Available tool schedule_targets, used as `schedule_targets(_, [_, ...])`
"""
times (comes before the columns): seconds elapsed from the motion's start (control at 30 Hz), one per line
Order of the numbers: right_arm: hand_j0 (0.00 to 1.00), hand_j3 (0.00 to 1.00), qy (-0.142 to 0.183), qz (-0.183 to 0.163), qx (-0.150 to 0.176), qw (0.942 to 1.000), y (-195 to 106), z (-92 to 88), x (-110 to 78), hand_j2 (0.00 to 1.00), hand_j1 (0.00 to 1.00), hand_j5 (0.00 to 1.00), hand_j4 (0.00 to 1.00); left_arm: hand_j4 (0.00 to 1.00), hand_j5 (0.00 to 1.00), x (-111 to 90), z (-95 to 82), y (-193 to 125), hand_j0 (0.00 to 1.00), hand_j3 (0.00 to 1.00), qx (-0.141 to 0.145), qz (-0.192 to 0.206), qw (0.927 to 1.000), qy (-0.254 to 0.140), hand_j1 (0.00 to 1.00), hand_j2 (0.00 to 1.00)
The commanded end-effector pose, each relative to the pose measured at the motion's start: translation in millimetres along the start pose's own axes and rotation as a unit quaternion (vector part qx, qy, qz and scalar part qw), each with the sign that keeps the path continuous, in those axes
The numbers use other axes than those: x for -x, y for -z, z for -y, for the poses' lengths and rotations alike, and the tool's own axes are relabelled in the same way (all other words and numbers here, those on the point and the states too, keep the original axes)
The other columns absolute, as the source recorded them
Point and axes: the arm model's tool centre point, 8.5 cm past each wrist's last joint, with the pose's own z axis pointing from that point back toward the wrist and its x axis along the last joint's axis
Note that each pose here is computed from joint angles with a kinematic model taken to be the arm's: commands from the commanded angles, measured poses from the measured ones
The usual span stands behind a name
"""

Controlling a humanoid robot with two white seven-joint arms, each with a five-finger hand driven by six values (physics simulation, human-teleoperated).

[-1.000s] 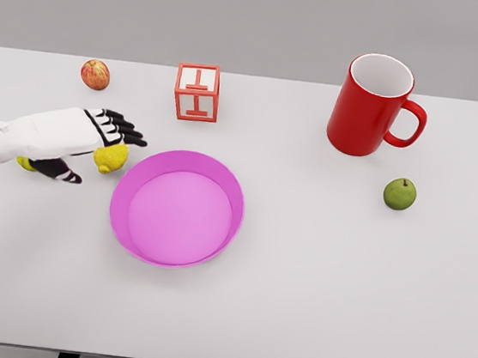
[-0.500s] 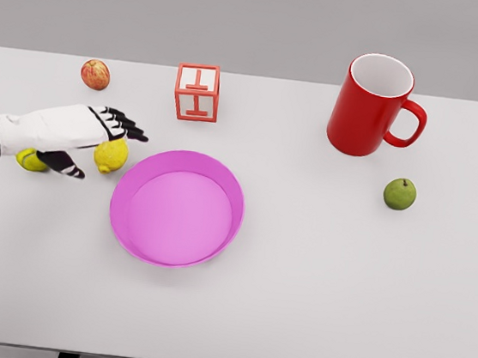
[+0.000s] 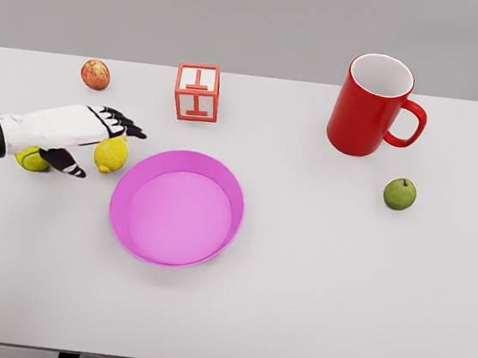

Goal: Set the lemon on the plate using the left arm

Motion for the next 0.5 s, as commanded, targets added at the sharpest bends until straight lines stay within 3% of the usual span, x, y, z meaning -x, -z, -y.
schedule_targets(0.0, [1.0,1.0,0.0,0.0,0.0,1.0,0.0,0.0,-0.3,1.0,1.0,1.0,1.0,1.0,1.0,2.6,2.2,-0.3,1.0,1.0,0.006,-0.008,0.9999,0.003,1.0,1.0])
schedule_targets(0.47, [1.0,1.0,0.001,0.0,0.0,1.0,0.0,-0.1,0.2,1.0,1.0,1.0,1.0,1.0,1.0,9.9,2.0,1.2,1.0,1.0,-0.003,-0.011,0.9998,-0.017,1.0,1.0])
